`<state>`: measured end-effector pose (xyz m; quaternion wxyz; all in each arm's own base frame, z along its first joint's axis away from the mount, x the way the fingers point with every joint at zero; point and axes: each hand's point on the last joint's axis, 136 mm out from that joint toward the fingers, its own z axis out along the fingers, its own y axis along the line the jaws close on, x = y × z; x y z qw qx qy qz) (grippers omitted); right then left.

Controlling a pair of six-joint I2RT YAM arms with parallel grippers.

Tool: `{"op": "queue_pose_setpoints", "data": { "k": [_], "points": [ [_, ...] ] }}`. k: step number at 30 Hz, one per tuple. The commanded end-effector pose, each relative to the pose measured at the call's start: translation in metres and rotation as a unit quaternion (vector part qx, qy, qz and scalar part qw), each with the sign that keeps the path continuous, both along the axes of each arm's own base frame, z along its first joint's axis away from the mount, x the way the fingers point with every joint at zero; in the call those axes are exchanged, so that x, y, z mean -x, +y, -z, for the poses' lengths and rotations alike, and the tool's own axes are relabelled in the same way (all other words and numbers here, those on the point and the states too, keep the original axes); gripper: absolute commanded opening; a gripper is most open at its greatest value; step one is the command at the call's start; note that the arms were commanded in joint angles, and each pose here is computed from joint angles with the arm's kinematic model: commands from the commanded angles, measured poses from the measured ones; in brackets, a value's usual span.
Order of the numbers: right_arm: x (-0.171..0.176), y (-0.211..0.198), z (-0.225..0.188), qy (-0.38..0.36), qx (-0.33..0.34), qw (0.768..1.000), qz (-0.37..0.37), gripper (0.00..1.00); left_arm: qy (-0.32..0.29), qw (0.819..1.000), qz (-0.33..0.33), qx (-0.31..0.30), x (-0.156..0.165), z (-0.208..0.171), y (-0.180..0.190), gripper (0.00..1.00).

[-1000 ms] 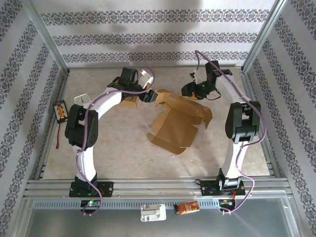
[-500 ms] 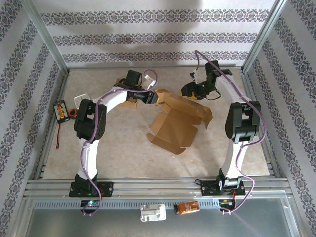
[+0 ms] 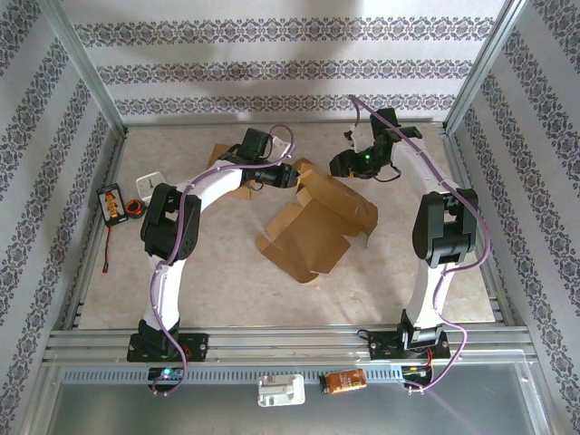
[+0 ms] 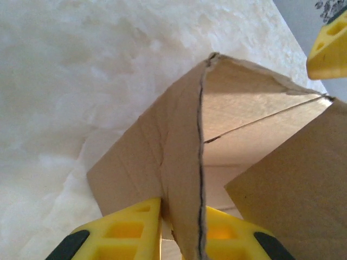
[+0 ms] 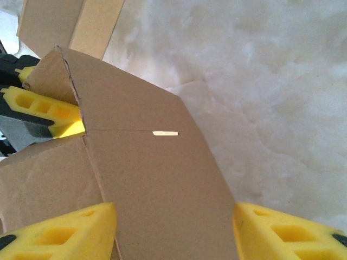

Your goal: Fold the paper box

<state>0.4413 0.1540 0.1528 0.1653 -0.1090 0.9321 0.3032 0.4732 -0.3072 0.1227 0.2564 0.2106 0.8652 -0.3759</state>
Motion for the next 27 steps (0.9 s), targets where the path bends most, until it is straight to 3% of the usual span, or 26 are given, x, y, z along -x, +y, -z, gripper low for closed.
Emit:
{"op": "queue_pose_setpoints", "data": {
  "k": [1,10,14,18,27],
  "points": [
    [0.010,-0.002,0.015,0.001,0.049,0.999,-0.012,0.58,-0.017,0.999,-0.007,0.044,-0.002,-0.050,-0.016,0.15],
    [0.017,-0.004,0.022,-0.004,0.067,0.998,-0.016,0.58,-0.006,0.998,-0.006,0.063,0.002,-0.064,-0.024,0.15],
    [0.020,-0.003,0.015,-0.018,0.068,0.997,-0.017,0.59,-0.015,0.999,-0.021,0.028,0.006,-0.051,-0.012,0.16],
    [0.021,-0.003,-0.001,-0.038,0.063,0.997,-0.005,0.70,-0.030,0.999,-0.030,0.002,0.009,-0.042,-0.002,0.14],
    [0.047,-0.012,-0.055,-0.122,0.082,0.988,0.052,0.74,-0.034,0.999,-0.036,-0.018,0.003,-0.041,0.001,0.07]
  ]
}}
